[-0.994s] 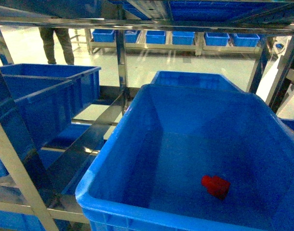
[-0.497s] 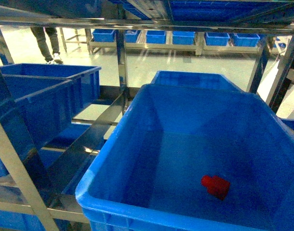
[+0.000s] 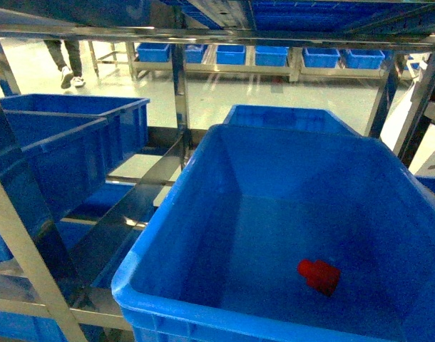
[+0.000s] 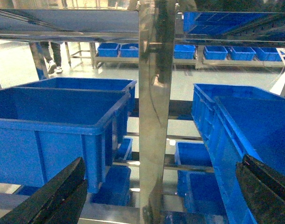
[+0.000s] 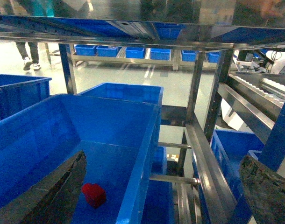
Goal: Pick red block from blue box to shelf
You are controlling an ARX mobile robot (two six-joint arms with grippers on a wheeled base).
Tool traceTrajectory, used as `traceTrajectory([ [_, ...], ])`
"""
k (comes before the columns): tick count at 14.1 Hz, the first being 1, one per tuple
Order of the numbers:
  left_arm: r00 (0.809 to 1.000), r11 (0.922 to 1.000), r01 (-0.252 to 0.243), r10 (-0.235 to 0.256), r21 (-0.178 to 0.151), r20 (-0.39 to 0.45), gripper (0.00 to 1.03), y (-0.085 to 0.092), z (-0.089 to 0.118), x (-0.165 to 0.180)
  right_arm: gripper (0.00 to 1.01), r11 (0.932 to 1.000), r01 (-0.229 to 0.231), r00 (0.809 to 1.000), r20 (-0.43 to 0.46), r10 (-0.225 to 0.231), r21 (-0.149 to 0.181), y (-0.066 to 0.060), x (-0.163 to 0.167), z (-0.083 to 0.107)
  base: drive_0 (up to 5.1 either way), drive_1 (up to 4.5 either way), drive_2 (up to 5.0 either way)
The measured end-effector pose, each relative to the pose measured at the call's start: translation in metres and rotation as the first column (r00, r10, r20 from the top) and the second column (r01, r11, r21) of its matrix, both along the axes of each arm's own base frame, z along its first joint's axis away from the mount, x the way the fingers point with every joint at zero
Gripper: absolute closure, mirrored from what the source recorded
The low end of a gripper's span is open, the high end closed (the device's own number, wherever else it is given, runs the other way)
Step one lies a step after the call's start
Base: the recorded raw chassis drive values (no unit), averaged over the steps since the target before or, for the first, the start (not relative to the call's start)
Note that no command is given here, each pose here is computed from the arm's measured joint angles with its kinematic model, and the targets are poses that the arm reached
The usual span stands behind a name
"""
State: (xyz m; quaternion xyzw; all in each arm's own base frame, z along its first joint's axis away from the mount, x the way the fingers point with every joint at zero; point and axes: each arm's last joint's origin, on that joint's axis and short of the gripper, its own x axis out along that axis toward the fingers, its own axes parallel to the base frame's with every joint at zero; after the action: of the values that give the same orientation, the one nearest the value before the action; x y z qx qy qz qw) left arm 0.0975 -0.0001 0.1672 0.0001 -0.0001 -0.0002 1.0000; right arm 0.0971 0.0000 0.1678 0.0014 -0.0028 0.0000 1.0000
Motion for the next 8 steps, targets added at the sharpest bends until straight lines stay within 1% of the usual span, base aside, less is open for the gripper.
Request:
traceTrajectory([
  [1,1.000,1.0000,0.000,0.000,0.000,0.000,0.05,0.0000,0.0000,0.0000,0.03,1.0000,0.000,1.000,0.000,0.000,0.000,0.0000,0.0000,0.0000,0.0,0.00,0.0],
  [8,1.000,1.0000,0.000,0.000,0.000,0.000,0.05,0.0000,0.0000,0.0000,0.03,1.0000,0.000,1.000,0.001,0.000,0.000,0.0000,0.0000,0.0001,0.0,0.00,0.0],
])
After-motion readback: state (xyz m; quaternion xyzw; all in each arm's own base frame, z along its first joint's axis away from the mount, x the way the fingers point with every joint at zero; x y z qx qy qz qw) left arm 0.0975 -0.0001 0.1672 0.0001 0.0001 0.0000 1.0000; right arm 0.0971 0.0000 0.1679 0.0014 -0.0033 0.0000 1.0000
